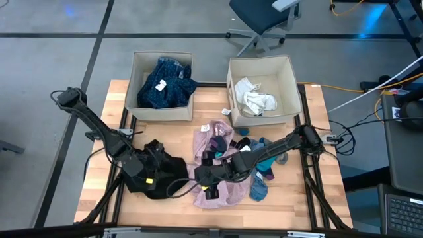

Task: Sort clothes
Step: Put the left black stripe sock into the right brown laundry organizer

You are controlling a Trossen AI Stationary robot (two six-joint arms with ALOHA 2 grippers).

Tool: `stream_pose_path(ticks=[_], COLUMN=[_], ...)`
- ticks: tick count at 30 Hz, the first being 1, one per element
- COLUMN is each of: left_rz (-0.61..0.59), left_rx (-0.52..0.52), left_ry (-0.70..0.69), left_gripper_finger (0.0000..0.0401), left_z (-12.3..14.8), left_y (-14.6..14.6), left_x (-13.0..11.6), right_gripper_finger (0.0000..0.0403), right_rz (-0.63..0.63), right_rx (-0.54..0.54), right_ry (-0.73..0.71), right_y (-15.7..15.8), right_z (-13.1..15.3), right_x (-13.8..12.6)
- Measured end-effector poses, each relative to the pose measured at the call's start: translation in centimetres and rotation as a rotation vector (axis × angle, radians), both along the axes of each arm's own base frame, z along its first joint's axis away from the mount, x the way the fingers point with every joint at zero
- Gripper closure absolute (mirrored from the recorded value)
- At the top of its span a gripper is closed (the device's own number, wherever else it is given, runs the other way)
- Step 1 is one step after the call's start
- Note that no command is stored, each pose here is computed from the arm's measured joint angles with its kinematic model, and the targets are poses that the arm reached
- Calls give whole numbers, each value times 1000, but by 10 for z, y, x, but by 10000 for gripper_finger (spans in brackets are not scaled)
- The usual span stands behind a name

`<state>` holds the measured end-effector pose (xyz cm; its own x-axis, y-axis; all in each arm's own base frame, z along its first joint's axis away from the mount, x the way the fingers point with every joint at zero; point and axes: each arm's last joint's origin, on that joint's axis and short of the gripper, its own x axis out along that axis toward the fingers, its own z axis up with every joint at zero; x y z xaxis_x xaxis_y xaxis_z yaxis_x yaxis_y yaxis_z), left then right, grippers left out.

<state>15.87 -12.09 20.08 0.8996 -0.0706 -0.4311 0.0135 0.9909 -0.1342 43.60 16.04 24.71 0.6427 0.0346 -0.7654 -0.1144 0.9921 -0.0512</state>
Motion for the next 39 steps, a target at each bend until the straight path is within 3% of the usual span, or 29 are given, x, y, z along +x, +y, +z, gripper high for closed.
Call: stream_pose_path(ticks=[5,9,18,27,32,36,39], left_rz=[-1,7,49,35,-55,-87,-113], left_rx=[-24,-116,-235,-258,-238,-201,-198], left_ry=[237,435,678,633,515,462,478], left_gripper_finger=[229,229,229,229,229,229,229], left_z=[14,9,-11,-14,-28,-40,-32], left_y=[-11,-21,-43,-50,-60,-60,-57], left_x=[-5,-16,-39,-31,-10,10,22], right_gripper_finger=[121,121,121,121,121,121,121], right_rz=[49,61,65,83,108,99,94], right_rx=[-38,-60,-78,-90,-114,-127,-128], right_ry=[-25,-27,-66,-100,-68,-43,-32], right_y=[-2,-7,-15,-18,-18,-21,-23], right_z=[-14,-28,-48,-48,-54,-39,-25], right_x=[12,21,37,42,41,32,25])
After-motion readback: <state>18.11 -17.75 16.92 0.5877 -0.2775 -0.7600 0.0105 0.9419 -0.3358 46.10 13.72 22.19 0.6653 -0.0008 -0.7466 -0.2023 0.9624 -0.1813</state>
